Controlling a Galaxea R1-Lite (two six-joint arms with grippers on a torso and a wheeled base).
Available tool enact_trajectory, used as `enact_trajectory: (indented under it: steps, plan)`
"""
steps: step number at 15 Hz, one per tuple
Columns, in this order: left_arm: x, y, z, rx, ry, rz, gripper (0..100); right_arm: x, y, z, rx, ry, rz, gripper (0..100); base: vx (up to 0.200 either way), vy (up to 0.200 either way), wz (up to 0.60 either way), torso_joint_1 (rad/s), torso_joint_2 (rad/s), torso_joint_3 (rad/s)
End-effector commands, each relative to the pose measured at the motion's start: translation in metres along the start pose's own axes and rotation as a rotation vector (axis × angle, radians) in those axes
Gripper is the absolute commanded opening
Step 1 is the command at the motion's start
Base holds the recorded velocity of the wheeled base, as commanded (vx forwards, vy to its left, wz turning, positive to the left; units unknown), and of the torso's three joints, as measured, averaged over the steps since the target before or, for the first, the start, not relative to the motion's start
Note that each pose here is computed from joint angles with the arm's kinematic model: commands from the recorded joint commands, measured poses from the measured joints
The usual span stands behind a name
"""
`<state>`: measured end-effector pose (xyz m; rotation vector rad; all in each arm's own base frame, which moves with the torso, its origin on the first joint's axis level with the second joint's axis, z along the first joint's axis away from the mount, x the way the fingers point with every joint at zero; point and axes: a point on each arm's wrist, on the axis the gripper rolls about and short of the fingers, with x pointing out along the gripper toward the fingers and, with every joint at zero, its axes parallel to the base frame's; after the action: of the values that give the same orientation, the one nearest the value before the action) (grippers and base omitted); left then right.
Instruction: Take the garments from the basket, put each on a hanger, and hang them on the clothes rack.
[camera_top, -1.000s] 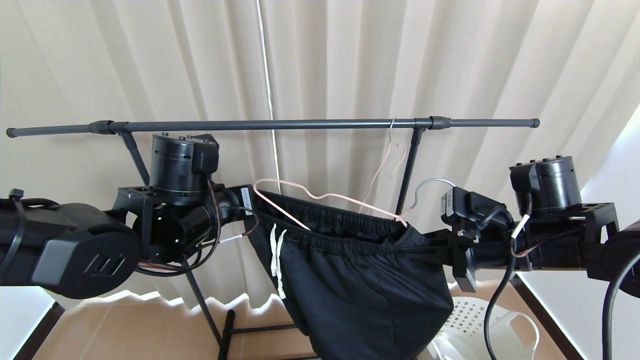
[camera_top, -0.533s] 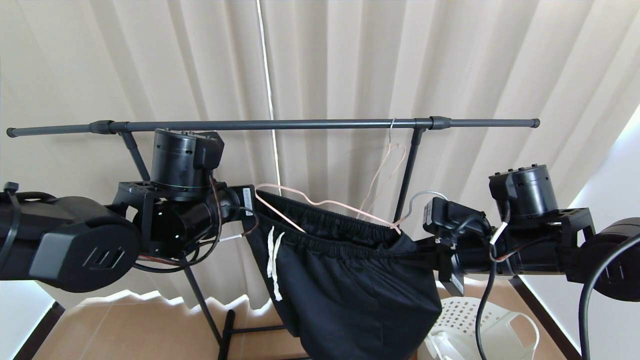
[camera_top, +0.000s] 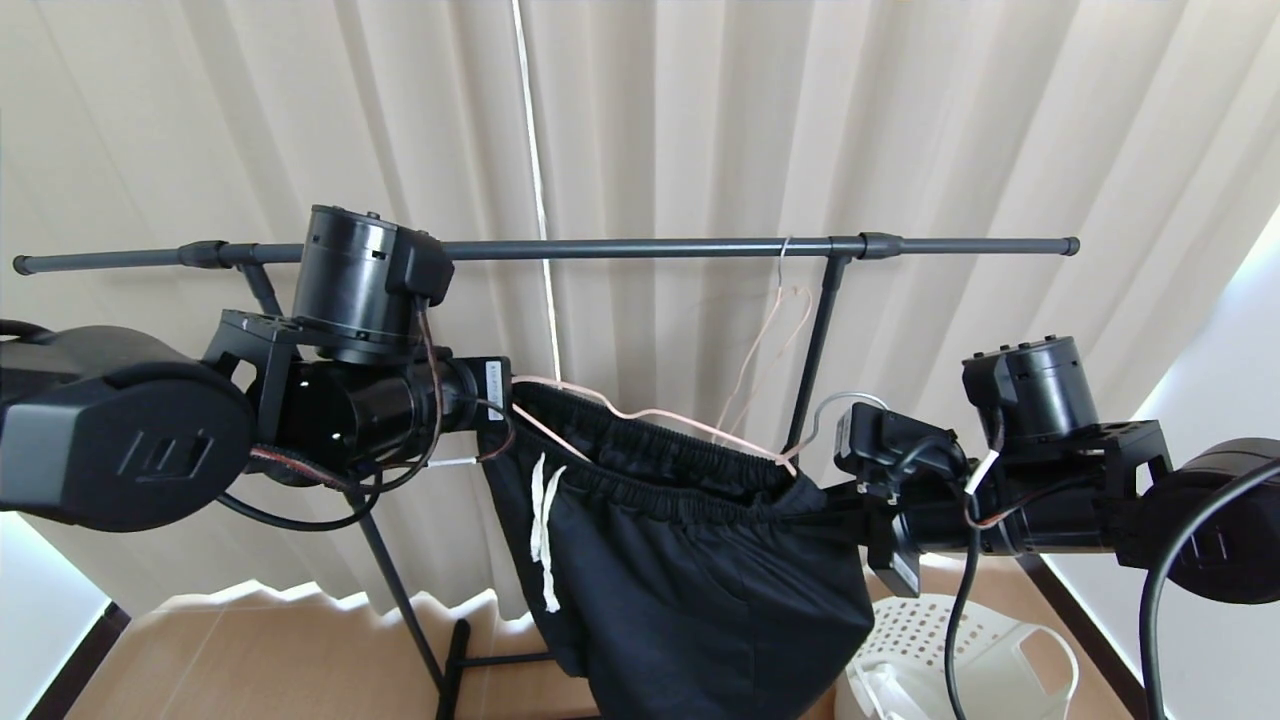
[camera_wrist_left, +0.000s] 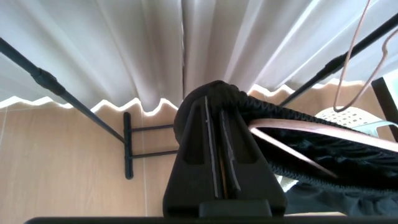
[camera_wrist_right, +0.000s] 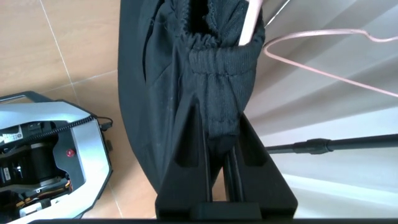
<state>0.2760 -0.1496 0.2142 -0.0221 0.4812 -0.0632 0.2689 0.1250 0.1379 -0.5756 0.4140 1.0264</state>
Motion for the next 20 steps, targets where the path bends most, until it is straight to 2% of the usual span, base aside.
enact_trajectory:
  steps: [1, 4, 10, 11, 15, 17, 20]
  plan:
    - [-0.005, -0.004, 0.008, 0.001, -0.009, -0.011, 0, 0.001, 0.000, 0.000, 0.000, 0.002, 0.002, 0, 0.000, 0.000, 0.00, 0.000, 0.00, 0.000]
    - [-0.009, -0.005, 0.012, 0.009, 0.012, -0.011, 0, 0.001, 0.000, 0.000, -0.001, 0.002, 0.002, 0, 0.000, 0.000, 0.00, 0.000, 0.00, 0.000]
    - [-0.031, -0.009, 0.037, 0.021, 0.022, -0.026, 0, 0.005, 0.004, 0.000, -0.007, 0.014, 0.008, 0, 0.000, 0.000, 0.00, 0.000, 0.00, 0.000]
    - [-0.037, -0.012, 0.040, 0.032, 0.040, -0.032, 0, 0.006, 0.003, -0.001, -0.006, 0.023, 0.000, 0, 0.000, 0.000, 0.00, 0.000, 0.00, 0.000]
    - [-0.046, -0.029, 0.029, 0.067, 0.104, -0.076, 0, 0.009, 0.003, -0.001, -0.006, 0.038, -0.008, 0, 0.000, 0.000, 0.00, 0.000, 0.00, 0.000]
    - [-0.046, -0.039, 0.020, 0.069, 0.149, -0.088, 0, 0.010, 0.005, 0.005, -0.020, 0.071, -0.052, 0, 0.000, 0.000, 0.00, 0.000, 0.00, 0.000]
    - [-0.038, -0.044, 0.014, 0.063, 0.190, -0.072, 0, 0.010, 0.009, 0.015, -0.034, 0.130, -0.122, 0, 0.000, 0.000, 0.00, 0.000, 0.00, 0.000]
